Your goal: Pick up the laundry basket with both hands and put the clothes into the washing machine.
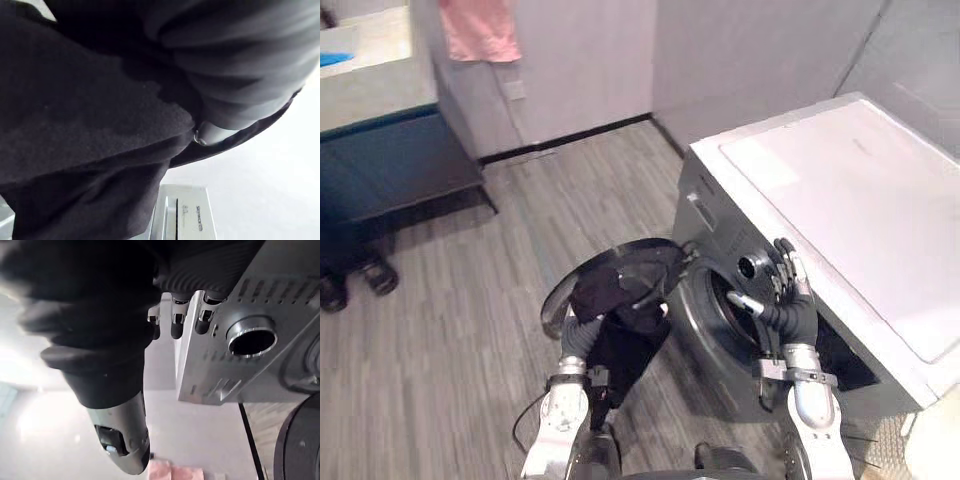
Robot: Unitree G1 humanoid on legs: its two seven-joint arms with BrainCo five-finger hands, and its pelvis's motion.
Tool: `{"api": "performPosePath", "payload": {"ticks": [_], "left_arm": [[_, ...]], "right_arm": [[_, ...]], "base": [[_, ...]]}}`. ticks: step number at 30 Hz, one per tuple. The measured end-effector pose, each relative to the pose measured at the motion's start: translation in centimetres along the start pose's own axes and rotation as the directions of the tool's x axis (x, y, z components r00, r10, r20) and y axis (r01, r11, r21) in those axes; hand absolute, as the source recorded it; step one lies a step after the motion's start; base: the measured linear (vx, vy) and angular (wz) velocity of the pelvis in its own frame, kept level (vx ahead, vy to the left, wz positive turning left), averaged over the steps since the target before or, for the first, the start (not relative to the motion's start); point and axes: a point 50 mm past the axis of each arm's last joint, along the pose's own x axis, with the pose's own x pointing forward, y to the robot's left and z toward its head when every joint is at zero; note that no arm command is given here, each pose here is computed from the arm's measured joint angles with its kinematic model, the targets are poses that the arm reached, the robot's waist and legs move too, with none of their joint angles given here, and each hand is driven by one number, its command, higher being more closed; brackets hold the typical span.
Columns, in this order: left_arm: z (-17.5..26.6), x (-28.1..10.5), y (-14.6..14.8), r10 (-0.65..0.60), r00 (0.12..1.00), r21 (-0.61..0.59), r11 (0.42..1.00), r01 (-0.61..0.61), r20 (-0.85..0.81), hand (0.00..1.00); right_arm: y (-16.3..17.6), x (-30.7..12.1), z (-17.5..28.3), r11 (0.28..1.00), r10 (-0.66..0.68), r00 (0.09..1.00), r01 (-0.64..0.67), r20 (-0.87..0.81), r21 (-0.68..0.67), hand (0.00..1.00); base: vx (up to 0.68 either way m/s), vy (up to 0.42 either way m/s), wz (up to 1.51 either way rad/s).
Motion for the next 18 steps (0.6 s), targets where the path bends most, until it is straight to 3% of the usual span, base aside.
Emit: {"api": "performPosePath", "payload": {"ticks": [9, 18], "left_arm": [[-2.2, -0.1, 2.6, 0.080, 0.991, 0.056, 0.996, -0.075, -0.104, 1.00], [-3.9, -1.2, 3.3, 0.196, 0.962, 0.026, 0.981, -0.195, -0.192, 1.00]], "right_arm": [[0.6, 0.7, -3.7, 0.995, 0.028, 0.991, -0.040, -0.128, -0.090, 0.00], [0.0, -4.5, -6.4, 0.994, 0.006, 0.940, -0.042, -0.340, -0.100, 0.00]], "base": [[-0.05, 0.047, -1.13], [0.13, -0.106, -0.55]]}}
